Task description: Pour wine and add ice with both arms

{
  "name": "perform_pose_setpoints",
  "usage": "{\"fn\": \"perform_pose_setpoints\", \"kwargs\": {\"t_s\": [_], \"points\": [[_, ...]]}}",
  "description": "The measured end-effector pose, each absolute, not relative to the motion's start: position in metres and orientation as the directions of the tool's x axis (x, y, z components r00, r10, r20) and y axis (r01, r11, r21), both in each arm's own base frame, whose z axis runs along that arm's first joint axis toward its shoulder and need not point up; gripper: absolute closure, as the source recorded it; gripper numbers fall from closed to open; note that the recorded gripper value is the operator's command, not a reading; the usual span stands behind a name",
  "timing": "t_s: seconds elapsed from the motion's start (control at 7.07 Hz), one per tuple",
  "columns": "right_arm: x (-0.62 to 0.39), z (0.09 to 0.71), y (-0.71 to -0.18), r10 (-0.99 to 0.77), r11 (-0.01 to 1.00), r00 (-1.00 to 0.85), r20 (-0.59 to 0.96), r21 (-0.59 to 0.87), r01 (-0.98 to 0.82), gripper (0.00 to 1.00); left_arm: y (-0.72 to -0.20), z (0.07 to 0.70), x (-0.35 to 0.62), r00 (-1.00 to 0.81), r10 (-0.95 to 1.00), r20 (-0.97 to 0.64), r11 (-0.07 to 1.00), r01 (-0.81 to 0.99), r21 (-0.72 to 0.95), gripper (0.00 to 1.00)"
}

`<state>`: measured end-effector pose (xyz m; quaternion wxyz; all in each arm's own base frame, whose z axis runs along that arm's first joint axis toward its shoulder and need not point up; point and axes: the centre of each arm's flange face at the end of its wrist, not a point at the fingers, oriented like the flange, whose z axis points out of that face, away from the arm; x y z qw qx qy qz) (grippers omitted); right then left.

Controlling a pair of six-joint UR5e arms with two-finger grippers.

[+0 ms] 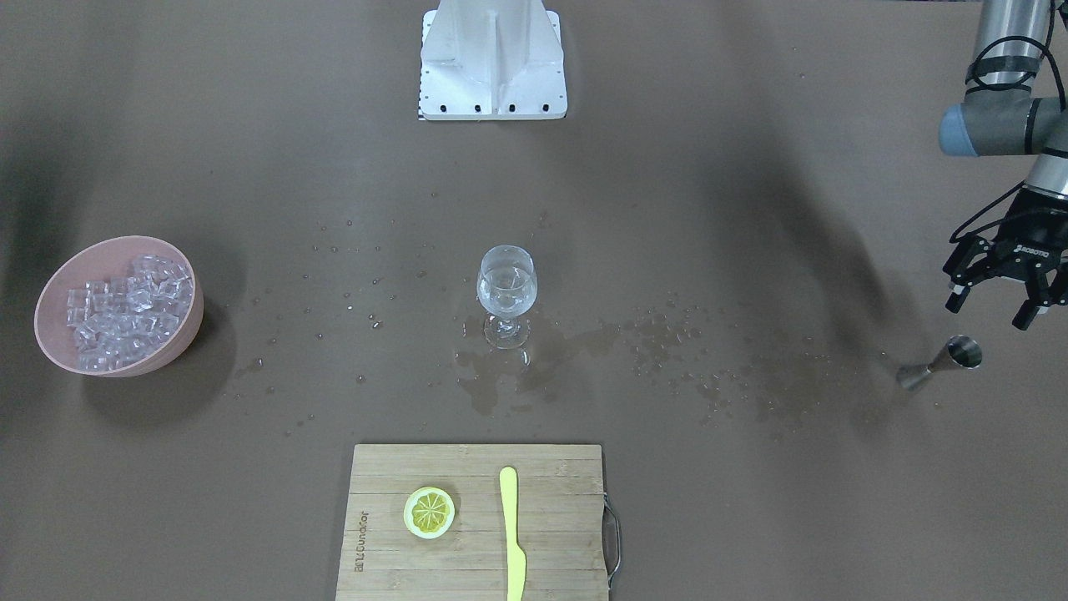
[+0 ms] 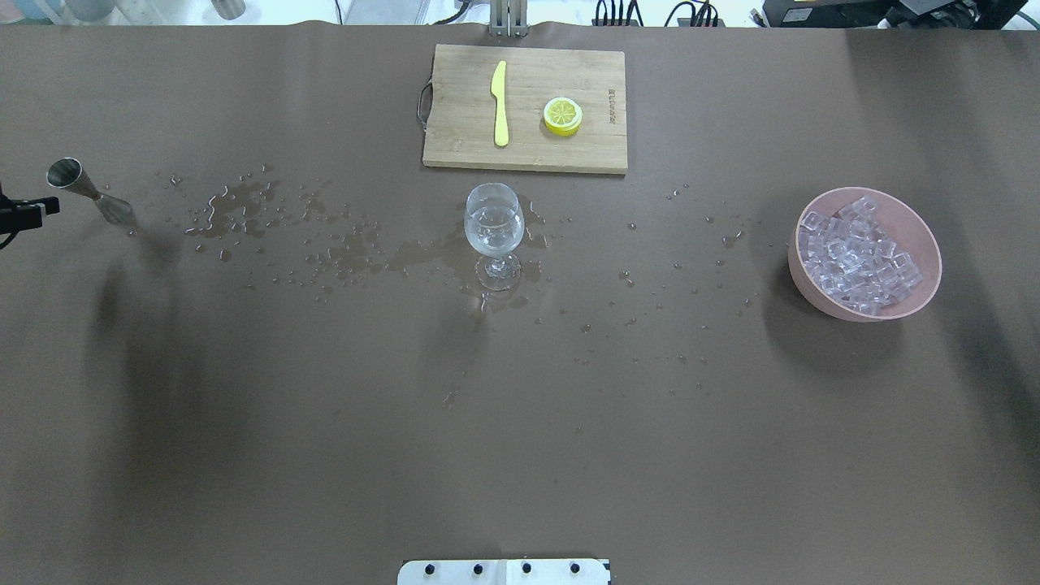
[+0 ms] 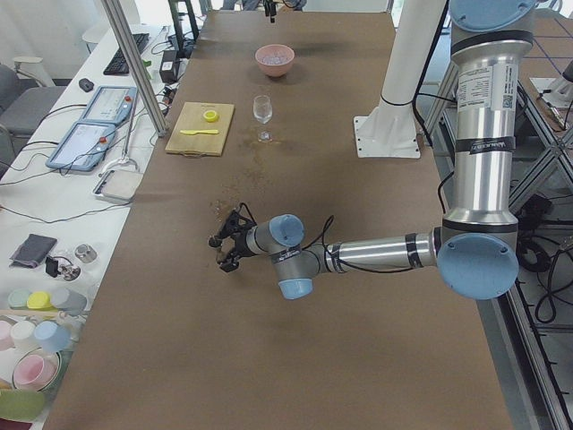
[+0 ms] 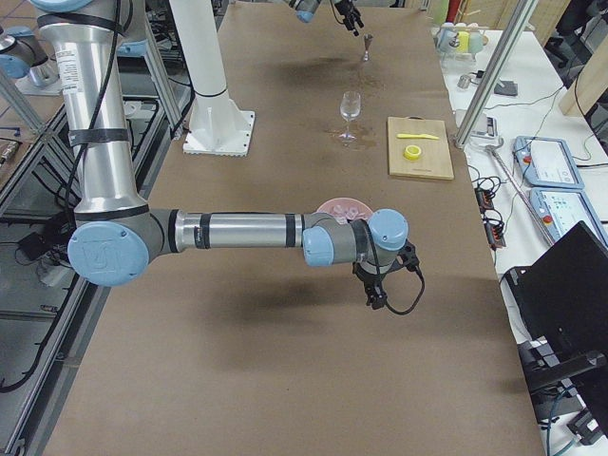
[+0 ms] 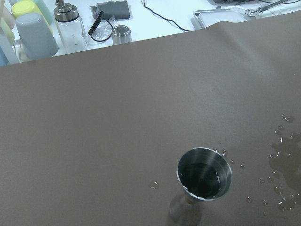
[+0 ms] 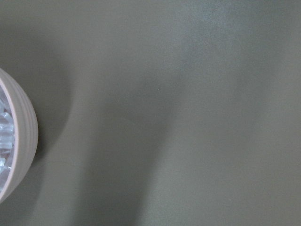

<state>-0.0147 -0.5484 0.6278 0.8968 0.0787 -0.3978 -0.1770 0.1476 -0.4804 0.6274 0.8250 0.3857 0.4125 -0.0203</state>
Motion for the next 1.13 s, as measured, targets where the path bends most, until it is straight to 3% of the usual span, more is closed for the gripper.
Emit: {"fn": "perform_pose_setpoints", "kwargs": {"t_s": [1.13], "points": [[-0.019,0.628,-0.548,-0.382,0.924,0.611,0.693,0.28,0.26,0.0,-0.479,0.637,0.189,0.68,0.281,-0.677,0.667,0.369,0.648,0.02]]}}
